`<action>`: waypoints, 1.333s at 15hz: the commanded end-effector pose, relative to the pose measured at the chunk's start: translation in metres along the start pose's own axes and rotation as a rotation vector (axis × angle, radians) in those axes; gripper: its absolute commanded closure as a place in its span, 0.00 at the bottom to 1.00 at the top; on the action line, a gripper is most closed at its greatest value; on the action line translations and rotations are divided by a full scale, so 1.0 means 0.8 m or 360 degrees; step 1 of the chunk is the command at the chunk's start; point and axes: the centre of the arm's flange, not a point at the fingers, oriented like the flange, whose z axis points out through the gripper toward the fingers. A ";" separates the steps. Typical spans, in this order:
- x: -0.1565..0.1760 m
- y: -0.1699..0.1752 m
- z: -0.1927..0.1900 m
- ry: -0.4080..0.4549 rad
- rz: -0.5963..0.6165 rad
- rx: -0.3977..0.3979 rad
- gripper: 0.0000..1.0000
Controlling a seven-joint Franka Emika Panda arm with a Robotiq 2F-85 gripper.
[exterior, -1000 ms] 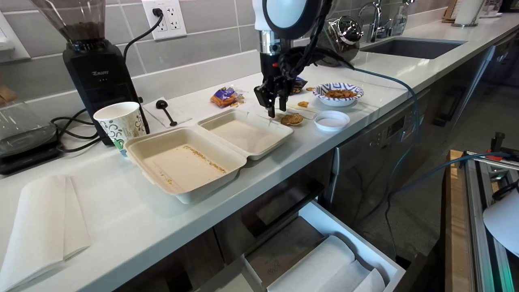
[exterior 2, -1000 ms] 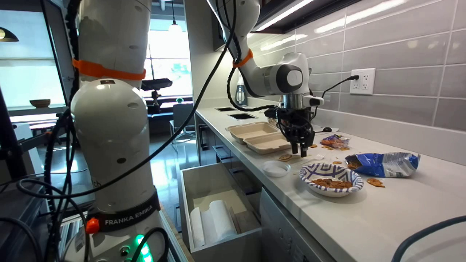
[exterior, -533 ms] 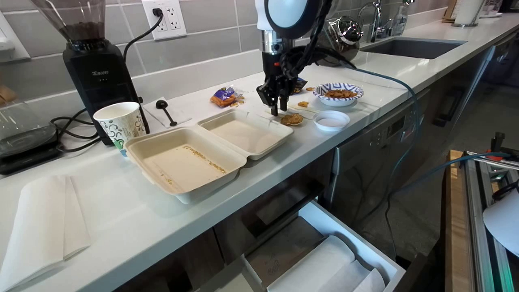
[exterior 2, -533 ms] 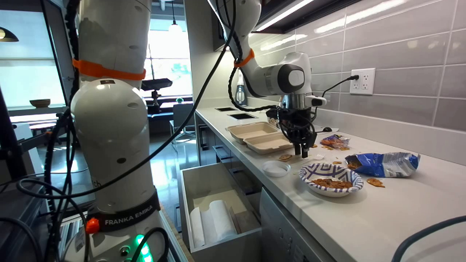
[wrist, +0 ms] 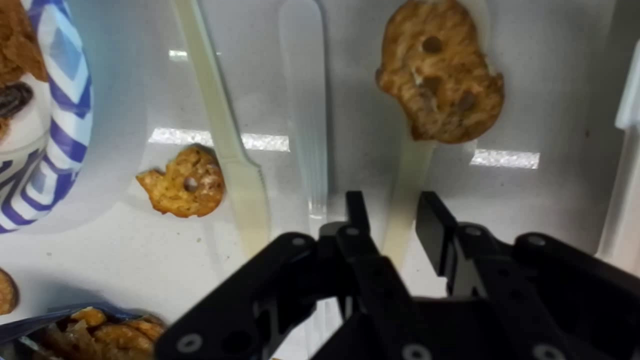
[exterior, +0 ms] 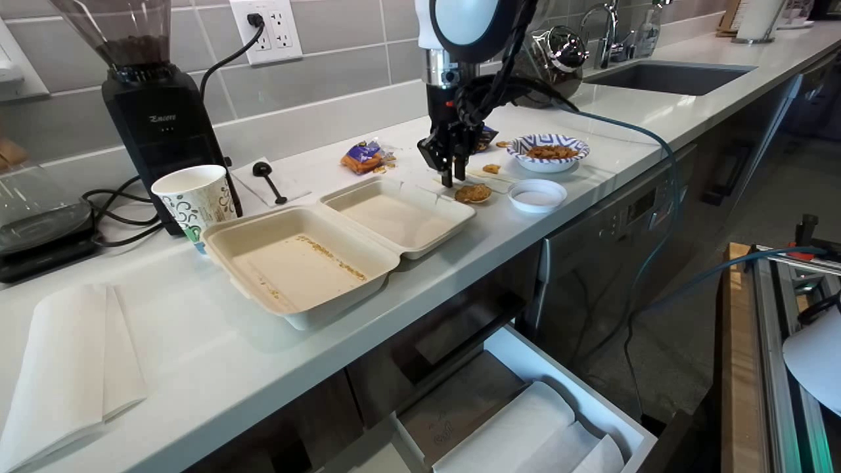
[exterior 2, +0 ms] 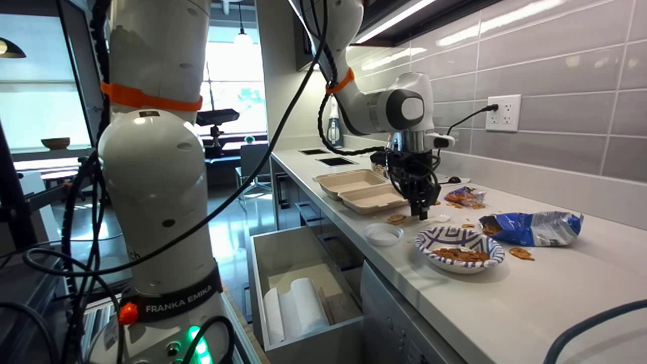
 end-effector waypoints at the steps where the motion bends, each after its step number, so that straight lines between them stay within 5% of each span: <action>1: 0.001 0.003 0.007 -0.0012 0.0003 0.0023 0.68; 20: 0.003 0.015 0.008 -0.0030 0.0015 0.0046 0.85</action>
